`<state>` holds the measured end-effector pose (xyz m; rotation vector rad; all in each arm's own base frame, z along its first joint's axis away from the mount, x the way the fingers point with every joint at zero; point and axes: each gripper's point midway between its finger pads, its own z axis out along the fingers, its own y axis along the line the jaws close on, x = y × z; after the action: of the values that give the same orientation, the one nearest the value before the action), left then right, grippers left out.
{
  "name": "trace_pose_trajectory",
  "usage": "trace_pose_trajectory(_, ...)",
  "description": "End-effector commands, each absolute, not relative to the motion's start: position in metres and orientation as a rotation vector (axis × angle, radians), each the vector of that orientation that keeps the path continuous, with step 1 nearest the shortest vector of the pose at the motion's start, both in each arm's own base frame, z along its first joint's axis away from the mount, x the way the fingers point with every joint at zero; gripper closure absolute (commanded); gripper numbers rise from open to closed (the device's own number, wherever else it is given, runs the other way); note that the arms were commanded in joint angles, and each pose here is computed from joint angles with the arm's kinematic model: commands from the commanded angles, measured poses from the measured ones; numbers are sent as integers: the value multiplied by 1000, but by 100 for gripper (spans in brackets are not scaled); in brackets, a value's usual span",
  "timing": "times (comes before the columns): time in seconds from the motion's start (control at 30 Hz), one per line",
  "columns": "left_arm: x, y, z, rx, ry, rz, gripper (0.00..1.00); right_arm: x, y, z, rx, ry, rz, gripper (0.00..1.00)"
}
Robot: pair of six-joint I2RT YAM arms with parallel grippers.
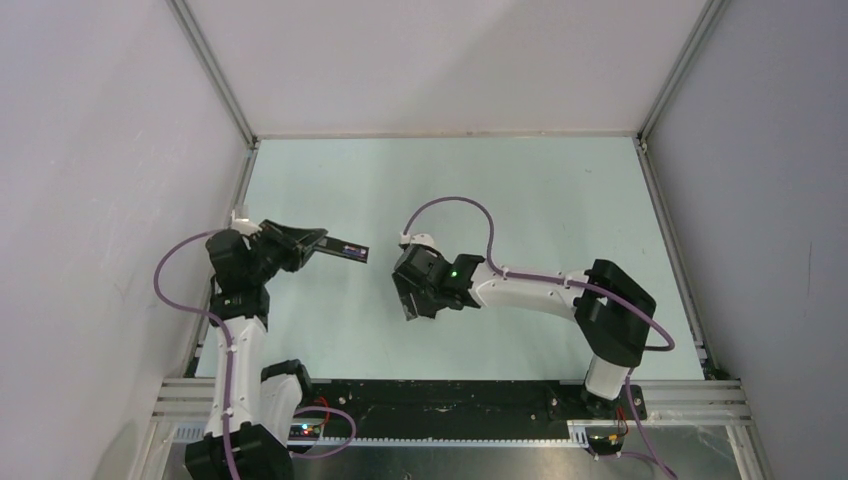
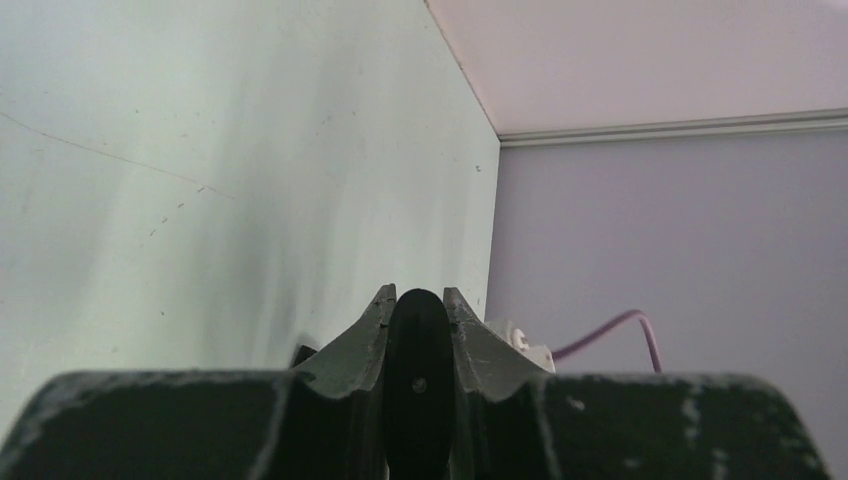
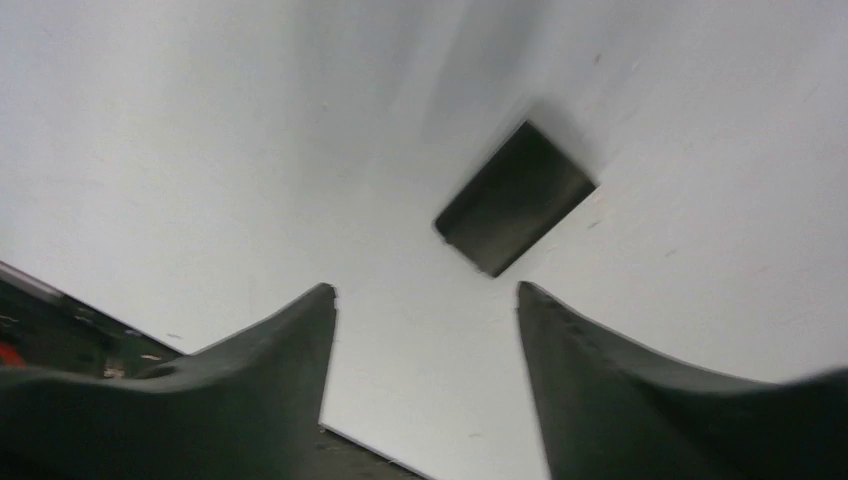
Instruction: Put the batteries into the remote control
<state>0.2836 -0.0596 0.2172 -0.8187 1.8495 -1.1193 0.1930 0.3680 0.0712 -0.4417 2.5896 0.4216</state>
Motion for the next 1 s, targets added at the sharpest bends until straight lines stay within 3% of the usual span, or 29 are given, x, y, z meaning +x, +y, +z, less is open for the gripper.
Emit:
trace_pose_trajectory(0.0,284,-49,210,-805,1851,-1057,100,207,363,83,-853,2434,358,20)
trace_pose_trajectory(0.03,284,-48,208,-807,1856,-1045,100,209,358,77,-983,2396,319,10)
trace_pose_trajectory(0.13,284,-44,200,-826,1867,-1014,100,212,351,68,-1193,2331,265,1)
trace_pose_trajectory(0.47,284,-40,187,-852,1895,-988,100,234,352,59,-1570,2112,373,1)
trace_pose_trajectory(0.77,287,-34,180,-872,1913,-956,100,229,355,34,-1684,2130,436,3)
trace_pose_trajectory(0.97,288,-33,178,-871,1919,-948,100,237,359,24,-1637,2149,379,10)
